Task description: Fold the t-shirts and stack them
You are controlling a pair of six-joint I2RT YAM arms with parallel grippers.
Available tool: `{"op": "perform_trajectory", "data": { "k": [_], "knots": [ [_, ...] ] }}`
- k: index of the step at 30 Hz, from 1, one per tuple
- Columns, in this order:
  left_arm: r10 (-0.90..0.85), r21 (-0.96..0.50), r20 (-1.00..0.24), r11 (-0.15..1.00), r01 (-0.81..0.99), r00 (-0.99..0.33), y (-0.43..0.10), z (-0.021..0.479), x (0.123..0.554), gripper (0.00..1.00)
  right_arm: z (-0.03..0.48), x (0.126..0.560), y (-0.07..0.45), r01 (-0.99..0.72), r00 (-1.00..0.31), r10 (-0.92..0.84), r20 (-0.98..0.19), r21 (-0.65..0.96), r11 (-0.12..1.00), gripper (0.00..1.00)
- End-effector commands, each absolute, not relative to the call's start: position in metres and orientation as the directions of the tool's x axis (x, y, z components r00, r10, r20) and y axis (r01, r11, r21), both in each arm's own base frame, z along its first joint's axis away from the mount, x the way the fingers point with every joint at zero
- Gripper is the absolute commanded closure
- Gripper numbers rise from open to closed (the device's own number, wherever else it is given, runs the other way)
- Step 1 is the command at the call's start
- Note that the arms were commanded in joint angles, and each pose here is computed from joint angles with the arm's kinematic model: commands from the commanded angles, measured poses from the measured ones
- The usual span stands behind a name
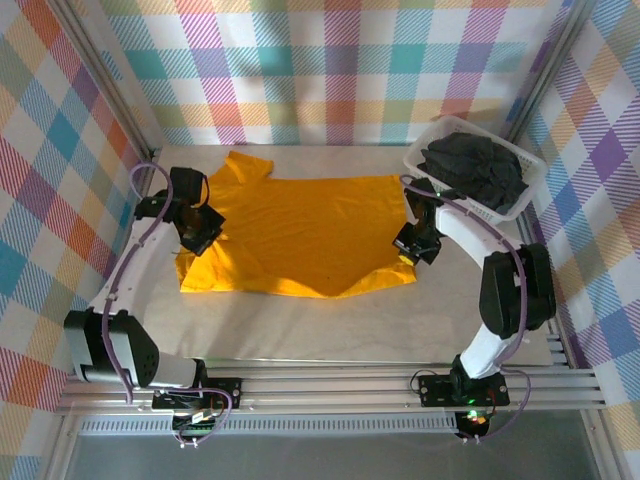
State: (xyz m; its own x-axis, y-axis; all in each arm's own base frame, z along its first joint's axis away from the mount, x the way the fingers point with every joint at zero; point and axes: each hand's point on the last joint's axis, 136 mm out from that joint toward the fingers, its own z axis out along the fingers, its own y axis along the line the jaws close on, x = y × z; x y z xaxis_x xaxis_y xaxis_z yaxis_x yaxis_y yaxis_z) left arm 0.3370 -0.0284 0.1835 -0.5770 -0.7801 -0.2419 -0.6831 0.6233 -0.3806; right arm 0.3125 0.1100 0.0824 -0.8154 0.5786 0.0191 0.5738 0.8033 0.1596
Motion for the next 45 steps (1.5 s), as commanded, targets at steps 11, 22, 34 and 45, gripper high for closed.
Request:
{"op": "perform_trajectory", "data": {
  "k": [11, 22, 34, 45],
  "knots": [
    [-0.761, -0.427, -0.384, 0.648, -0.631, -0.523, 0.001, 0.217, 0.386, 1.0, 0.084, 0.352, 0.103, 0.646, -0.76, 0.649, 0.031, 0.145, 0.749, 1.0],
    [-0.755, -0.401, -0.438, 0.65, -0.645, -0.488, 0.018, 0.23, 0.388, 1.0, 0.097, 0.366, 0.094, 0.668, -0.737, 0.675, -0.019, 0.13, 0.733, 1.0],
    [-0.729, -0.4, -0.443, 0.681, -0.613, -0.521, 0.015, 0.214, 0.412, 1.0, 0.087, 0.379, 0.099, 0.672, -0.734, 0.679, 0.007, 0.158, 0.724, 1.0],
    [-0.702, -0.414, -0.441, 0.712, -0.567, -0.56, 0.008, 0.203, 0.452, 1.0, 0.076, 0.393, 0.095, 0.686, -0.722, 0.692, 0.009, 0.138, 0.714, 1.0]
  ]
}}
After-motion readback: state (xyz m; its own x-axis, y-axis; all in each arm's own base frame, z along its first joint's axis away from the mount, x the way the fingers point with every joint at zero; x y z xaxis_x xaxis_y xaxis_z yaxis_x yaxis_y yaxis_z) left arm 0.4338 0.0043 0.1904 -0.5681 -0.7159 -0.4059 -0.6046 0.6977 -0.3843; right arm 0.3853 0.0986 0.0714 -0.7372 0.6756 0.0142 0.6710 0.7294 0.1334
